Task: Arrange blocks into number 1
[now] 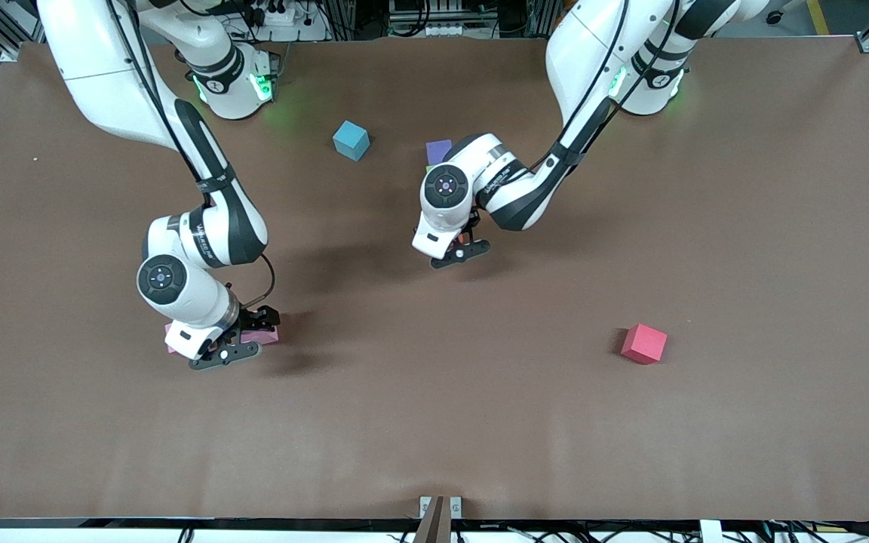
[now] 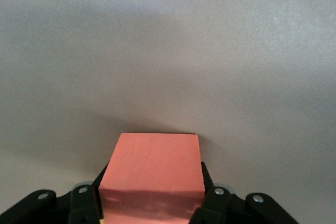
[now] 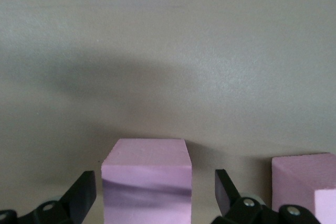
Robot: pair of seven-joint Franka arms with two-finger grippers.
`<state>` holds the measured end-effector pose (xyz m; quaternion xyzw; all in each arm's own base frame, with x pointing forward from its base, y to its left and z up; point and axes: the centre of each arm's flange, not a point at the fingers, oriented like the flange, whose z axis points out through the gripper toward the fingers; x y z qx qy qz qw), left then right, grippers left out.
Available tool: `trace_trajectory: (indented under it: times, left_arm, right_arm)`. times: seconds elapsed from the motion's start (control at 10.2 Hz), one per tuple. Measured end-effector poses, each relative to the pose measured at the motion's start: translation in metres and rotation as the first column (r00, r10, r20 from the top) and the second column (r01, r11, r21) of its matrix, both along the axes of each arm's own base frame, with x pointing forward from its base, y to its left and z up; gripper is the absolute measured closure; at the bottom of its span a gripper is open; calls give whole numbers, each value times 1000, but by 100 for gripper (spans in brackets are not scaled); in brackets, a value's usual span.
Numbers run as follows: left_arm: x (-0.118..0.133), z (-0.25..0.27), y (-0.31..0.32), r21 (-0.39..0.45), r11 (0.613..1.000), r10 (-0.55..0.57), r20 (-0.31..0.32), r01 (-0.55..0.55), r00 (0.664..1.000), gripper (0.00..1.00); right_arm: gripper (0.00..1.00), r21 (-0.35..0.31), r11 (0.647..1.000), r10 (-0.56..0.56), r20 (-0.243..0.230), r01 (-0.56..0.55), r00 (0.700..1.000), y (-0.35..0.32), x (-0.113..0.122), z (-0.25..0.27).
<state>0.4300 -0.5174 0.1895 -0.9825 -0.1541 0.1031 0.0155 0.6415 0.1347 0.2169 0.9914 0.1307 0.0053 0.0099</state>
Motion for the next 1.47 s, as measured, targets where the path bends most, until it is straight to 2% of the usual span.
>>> trace_trajectory:
  times: [0.1, 0.39, 0.59, 0.69, 0.78, 0.98, 1.17, 1.47]
  left_arm:
    - [-1, 0, -1, 0, 1000, -2, 0, 2, 1000, 34]
    - [-3, 1, -1, 21, 1000, -9, -16, 10, 1000, 1]
    - [4, 12, 2, 37, 999, -18, -1, 18, 1000, 0]
    - [14, 22, 7, 35, 999, -13, 21, 12, 1000, 0]
    - [32, 37, 17, 22, 1000, 15, 44, -16, 999, 0]
    - [73, 76, 48, -11, 995, 98, 91, -98, 991, 0]
    - [117, 103, 96, -29, 976, 216, 122, -214, 969, 0]
    - [179, 154, 185, -73, 918, 397, 177, -390, 900, 0]
  right_arm:
    - [0, 1, 1000, -1, 4, 1, 1000, -1, -1, -2]
    - [1, 2, 1000, -1, 6, 1, 1000, -1, -5, -8]
    - [7, 4, 1000, -3, 7, 3, 1000, -1, -5, -8]
    - [20, 7, 1000, -4, 11, 4, 1000, -1, -5, -9]
    - [37, 10, 1000, -4, 16, 4, 1000, 0, -5, -8]
    - [37, 12, 1000, -2, 24, 1, 1000, 2, -5, -8]
    - [37, 25, 1000, 19, 37, -19, 999, 19, -6, -4]
    - [41, 71, 997, -1, 59, -3, 998, 96, -13, 26]
